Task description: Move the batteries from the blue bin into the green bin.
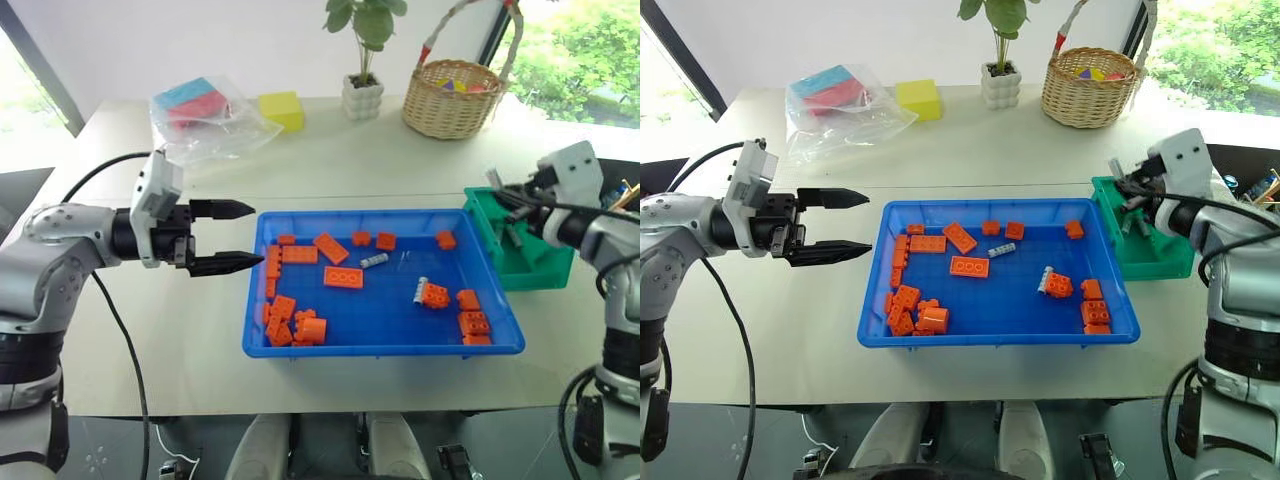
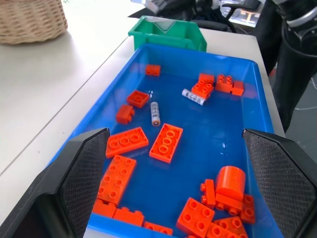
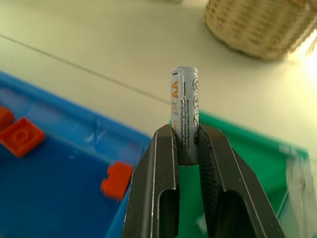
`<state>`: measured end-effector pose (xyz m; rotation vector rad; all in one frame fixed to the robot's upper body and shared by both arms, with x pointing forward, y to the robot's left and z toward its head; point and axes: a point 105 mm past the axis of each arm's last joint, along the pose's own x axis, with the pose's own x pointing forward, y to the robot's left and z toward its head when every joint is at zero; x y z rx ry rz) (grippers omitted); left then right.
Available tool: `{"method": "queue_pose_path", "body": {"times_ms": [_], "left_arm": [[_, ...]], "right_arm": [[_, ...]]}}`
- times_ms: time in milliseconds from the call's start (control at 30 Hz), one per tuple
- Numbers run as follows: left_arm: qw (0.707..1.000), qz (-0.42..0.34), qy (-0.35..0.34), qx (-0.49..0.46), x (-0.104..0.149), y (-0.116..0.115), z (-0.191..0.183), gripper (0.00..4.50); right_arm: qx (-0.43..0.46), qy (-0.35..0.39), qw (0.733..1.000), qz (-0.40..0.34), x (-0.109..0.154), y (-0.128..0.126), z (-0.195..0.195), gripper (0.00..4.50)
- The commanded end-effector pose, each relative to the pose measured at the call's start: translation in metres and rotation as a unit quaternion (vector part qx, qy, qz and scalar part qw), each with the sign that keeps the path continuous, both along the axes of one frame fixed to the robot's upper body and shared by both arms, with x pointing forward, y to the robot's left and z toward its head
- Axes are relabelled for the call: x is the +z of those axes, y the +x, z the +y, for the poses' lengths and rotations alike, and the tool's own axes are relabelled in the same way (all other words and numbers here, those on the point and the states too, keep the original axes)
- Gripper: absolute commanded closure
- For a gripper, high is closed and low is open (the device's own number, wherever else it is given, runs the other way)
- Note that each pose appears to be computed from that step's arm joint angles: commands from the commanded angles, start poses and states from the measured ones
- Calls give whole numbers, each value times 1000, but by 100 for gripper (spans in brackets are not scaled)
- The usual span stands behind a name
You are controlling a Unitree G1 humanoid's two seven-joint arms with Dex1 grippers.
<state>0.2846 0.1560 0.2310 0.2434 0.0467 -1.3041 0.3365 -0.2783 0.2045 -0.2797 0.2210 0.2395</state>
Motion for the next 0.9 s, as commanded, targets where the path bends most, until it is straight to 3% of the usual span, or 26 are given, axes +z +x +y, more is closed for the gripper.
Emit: {"method": "queue_pose_path", "body": {"times_ms": [33,67,167,300,367,467,533,600,733,900], "left_arm": [[1000,-22,0,-10,8,0,-3,0],[1000,-23,-1,-10,8,0,-3,0],[1000,-22,-1,-10,6,0,-4,0],[1000,-23,-1,-9,7,-1,-3,0],[1000,-24,-1,-7,8,-1,-2,0],[1000,-27,0,-5,9,0,-1,0],[1000,-29,1,-6,10,2,-2,0],[999,-32,0,-6,12,2,-3,0],[999,-37,0,-7,15,4,-4,0],[999,-40,0,-4,16,0,-3,0]], "right_arm": [[-45,-5,999,-15,7,-9,-15,445],[-56,-3,998,-10,4,-10,-19,445],[-70,-13,997,-4,-2,-10,-21,298],[-46,-25,998,-37,18,-1,-9,90],[-7,-23,998,-65,34,5,7,90],[137,-19,985,-107,59,10,63,90],[225,-38,968,-105,60,10,95,90],[301,-66,946,-100,55,8,120,90],[452,-152,878,-51,21,-2,158,90],[537,-228,812,16,-20,-2,167,90]]}}
